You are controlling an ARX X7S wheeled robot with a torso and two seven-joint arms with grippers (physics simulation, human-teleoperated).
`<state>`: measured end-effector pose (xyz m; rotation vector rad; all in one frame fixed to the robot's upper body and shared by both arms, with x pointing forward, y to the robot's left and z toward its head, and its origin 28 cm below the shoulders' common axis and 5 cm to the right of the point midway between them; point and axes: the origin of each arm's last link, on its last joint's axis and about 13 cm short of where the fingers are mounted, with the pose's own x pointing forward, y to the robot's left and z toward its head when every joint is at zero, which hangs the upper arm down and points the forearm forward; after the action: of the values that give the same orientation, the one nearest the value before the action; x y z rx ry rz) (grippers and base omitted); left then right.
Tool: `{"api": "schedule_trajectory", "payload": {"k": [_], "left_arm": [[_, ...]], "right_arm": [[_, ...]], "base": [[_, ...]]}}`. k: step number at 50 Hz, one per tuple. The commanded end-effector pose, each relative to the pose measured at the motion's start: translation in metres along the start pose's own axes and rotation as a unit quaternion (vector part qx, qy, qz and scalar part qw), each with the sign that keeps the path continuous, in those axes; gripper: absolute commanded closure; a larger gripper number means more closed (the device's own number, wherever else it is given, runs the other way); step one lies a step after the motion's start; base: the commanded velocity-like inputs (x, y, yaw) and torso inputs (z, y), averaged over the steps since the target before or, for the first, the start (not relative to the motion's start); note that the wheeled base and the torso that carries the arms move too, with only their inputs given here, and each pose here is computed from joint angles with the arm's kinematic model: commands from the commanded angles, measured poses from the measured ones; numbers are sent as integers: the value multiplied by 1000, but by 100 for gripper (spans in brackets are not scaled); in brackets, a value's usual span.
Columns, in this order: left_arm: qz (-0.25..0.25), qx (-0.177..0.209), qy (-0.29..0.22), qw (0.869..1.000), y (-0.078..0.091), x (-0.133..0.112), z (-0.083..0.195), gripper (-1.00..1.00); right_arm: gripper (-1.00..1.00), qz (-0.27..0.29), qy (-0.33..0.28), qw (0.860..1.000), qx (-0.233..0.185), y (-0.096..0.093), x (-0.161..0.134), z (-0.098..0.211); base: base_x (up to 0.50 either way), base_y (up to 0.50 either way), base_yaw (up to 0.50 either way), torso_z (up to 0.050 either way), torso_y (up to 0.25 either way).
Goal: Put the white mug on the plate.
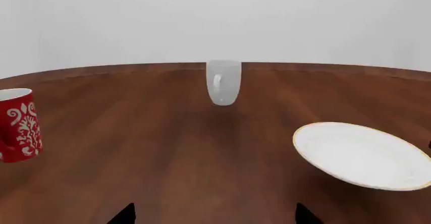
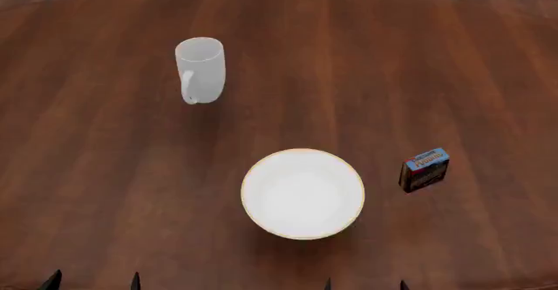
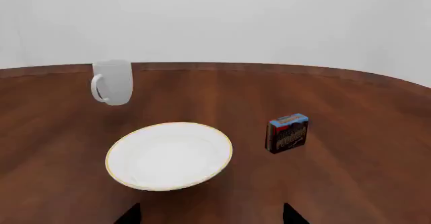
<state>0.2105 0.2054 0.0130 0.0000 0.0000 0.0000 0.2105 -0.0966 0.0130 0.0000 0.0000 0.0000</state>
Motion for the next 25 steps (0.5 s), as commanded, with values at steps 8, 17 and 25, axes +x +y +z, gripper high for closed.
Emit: {"api": "schedule_trajectory", "payload": {"k": [8, 17, 25], "left_arm": [[-6, -1, -4, 1000, 3, 3, 1, -100], [-16, 2, -8, 1000, 4, 5, 2, -100], [-15, 1, -10, 1000, 5, 7, 6, -100]], "right_arm": [[-100, -8, 10, 1000, 11, 3, 3, 1], [-100, -7, 19, 1000, 21, 6, 7, 3], [-100, -13, -8, 1000, 21, 5, 10, 13]], "base": [[0, 0, 0, 0, 0], [0, 0, 0, 0, 0], [154, -30, 0, 0, 0]]}}
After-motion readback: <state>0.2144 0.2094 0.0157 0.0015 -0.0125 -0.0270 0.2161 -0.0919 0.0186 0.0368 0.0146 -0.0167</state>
